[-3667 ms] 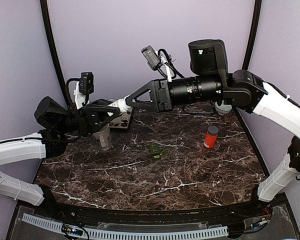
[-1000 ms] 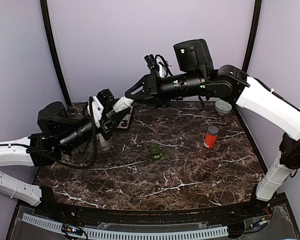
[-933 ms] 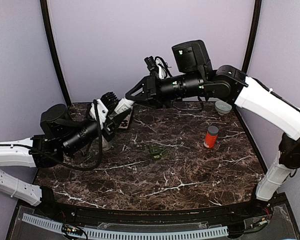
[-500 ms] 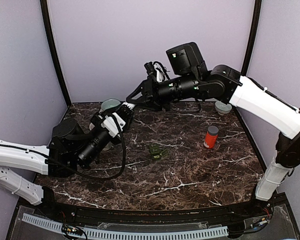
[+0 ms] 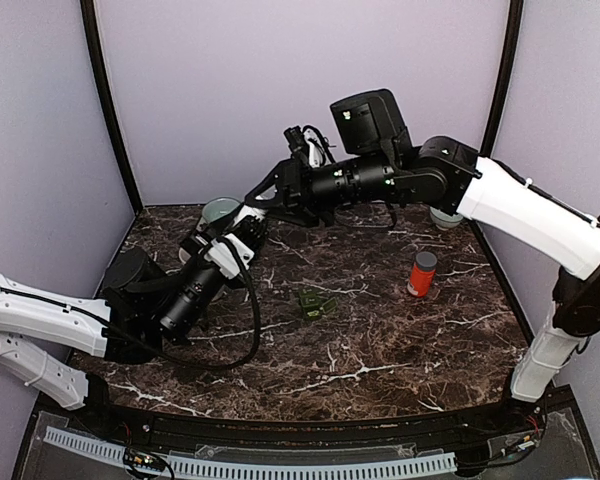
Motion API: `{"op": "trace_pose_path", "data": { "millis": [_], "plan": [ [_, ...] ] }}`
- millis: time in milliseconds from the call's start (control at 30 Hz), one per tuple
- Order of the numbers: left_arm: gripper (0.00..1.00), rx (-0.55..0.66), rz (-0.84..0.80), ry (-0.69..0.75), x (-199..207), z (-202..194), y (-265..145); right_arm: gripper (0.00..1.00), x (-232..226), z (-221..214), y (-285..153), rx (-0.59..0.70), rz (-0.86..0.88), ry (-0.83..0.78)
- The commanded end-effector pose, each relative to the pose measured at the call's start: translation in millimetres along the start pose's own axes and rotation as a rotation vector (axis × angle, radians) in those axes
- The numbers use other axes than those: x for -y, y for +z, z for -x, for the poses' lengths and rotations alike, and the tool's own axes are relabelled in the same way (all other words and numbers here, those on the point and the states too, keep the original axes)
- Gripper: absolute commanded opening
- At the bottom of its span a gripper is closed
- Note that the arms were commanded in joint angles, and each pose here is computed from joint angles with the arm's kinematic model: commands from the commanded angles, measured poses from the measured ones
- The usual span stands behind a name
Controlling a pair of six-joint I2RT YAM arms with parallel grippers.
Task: Sort the pills into containers
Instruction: Close the lid of the pill bottle on the pill bottle.
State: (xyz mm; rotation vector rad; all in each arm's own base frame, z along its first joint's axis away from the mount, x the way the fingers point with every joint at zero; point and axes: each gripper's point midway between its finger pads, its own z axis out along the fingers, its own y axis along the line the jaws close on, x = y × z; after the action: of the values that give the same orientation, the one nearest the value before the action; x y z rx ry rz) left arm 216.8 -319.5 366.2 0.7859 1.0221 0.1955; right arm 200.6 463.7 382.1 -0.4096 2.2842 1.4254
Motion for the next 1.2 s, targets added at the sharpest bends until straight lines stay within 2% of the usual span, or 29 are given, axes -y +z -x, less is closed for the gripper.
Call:
{"op": "trace_pose_path", "data": {
  "millis": [0, 267, 567, 767, 933, 1167],
  "plan": [
    [0.00, 0.215, -0.021, -0.093, -10, 54, -6, 0.41, 6, -58, 25, -0.174, 0.010, -0.006],
    [0.00, 0.178, -0.036, -0.091, -8, 47, -5, 0.52, -14, -36, -10, -0.032, 0.058, -0.086],
    [0.00, 0.111, -0.069, -0.147, -13, 32, 5, 0.55, -25, -25, -60, 0.089, 0.087, -0.140],
    [0.00, 0.075, -0.163, -0.219, -11, 27, 10, 0.56, -21, -25, -84, 0.137, 0.067, -0.202],
    [0.00, 0.055, -0.313, -0.361, -10, 25, 7, 0.56, -13, -25, -100, 0.167, 0.018, -0.317],
    [0.00, 0.064, -0.664, -0.585, -3, 36, -8, 0.56, -4, -22, -117, 0.198, -0.063, -0.566]
  ]
}}
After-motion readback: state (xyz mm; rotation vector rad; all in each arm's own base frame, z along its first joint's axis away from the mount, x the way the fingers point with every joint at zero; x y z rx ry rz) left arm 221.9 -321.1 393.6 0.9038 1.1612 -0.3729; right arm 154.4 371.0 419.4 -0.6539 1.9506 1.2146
